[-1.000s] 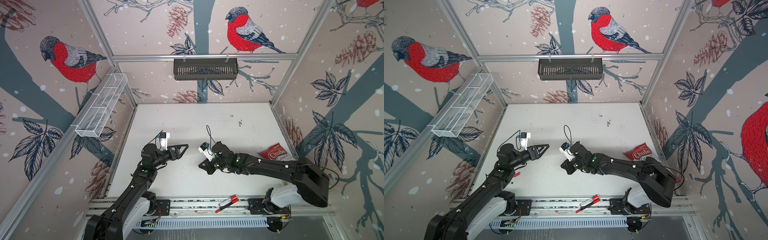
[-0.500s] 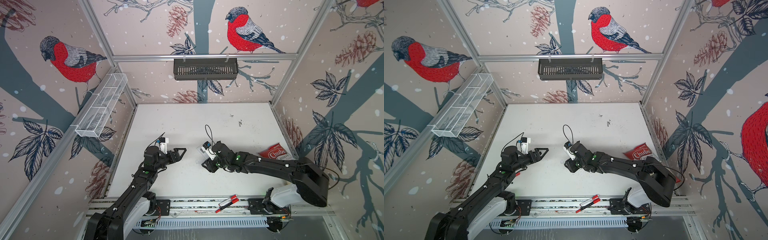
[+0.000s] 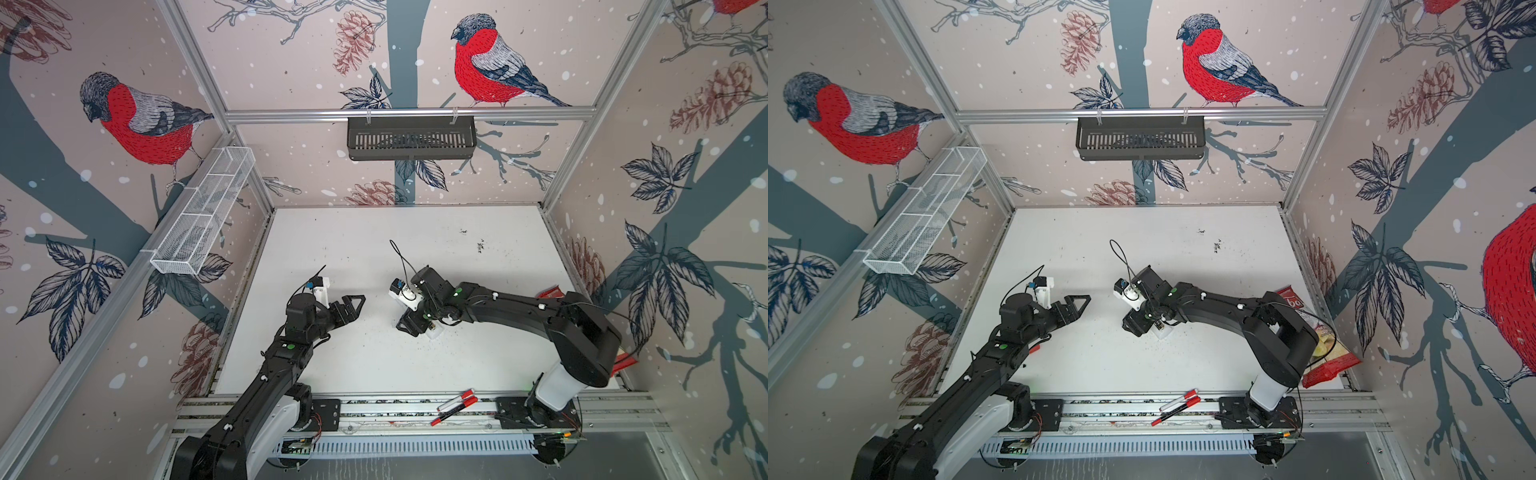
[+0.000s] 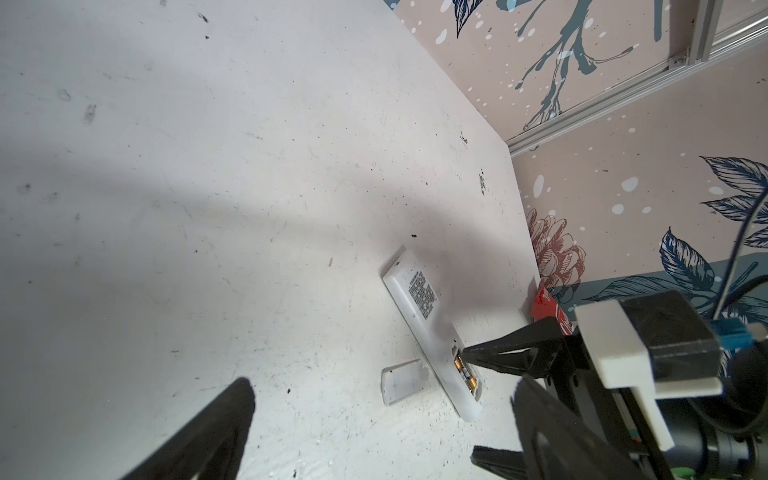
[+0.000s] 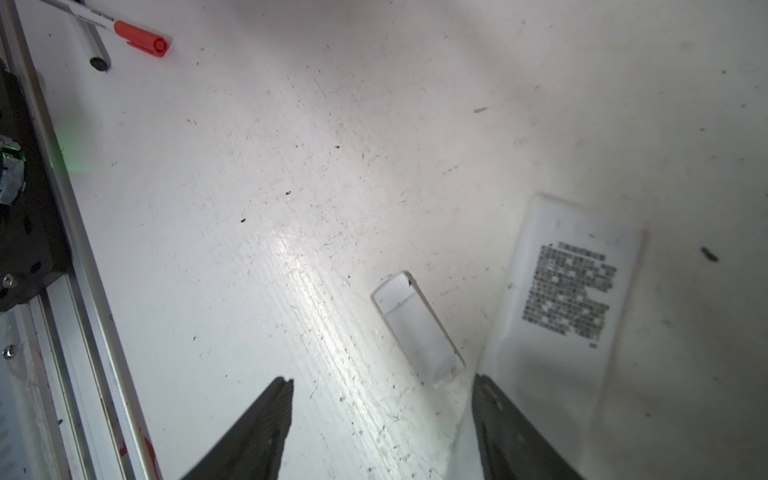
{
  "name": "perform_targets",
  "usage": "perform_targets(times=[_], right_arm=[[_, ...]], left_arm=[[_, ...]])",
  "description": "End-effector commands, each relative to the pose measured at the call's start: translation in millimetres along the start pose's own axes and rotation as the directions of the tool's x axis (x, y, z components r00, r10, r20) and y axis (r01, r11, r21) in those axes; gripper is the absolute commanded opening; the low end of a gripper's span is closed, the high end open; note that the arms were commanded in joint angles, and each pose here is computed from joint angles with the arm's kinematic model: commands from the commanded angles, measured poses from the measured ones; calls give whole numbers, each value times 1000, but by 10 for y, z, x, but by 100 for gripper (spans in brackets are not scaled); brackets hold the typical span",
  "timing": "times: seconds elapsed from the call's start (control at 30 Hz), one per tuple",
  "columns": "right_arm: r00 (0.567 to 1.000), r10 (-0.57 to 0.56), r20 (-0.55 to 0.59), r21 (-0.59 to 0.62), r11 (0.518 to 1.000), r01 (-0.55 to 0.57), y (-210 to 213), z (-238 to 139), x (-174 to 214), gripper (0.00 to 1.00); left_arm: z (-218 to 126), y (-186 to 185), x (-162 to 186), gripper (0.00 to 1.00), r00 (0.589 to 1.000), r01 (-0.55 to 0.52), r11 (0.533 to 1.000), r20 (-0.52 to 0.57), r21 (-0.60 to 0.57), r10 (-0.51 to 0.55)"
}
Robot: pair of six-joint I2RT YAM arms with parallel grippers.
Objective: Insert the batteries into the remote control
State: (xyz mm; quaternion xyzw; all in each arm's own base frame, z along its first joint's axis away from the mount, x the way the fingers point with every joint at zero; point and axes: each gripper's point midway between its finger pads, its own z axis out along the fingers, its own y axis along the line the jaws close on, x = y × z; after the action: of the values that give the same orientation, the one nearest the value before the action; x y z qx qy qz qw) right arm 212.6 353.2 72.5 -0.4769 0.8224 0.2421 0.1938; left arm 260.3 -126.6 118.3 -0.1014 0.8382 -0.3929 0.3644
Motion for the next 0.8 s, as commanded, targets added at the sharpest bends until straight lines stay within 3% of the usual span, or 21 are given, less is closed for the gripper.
perform_targets(times=[0.0, 0.33, 0.67, 0.77], right_arm=[[996, -76, -51, -61, 995, 73, 106, 58, 71, 70], [986, -68, -149, -17, 998, 66, -88, 298, 170, 69], [982, 90, -169, 51, 995, -83, -376, 198, 364, 68], [976, 123, -177, 52, 992, -116, -374, 207, 400, 61]], left_arm=[[-8, 23, -70, 97, 1000, -8, 1000, 20, -8, 8], [21, 55, -93, 97, 1000, 10, 1000, 16, 7, -10], [43, 63, -110, 97, 1000, 16, 1000, 14, 16, -17], [44, 56, -115, 97, 1000, 16, 1000, 15, 21, -17]])
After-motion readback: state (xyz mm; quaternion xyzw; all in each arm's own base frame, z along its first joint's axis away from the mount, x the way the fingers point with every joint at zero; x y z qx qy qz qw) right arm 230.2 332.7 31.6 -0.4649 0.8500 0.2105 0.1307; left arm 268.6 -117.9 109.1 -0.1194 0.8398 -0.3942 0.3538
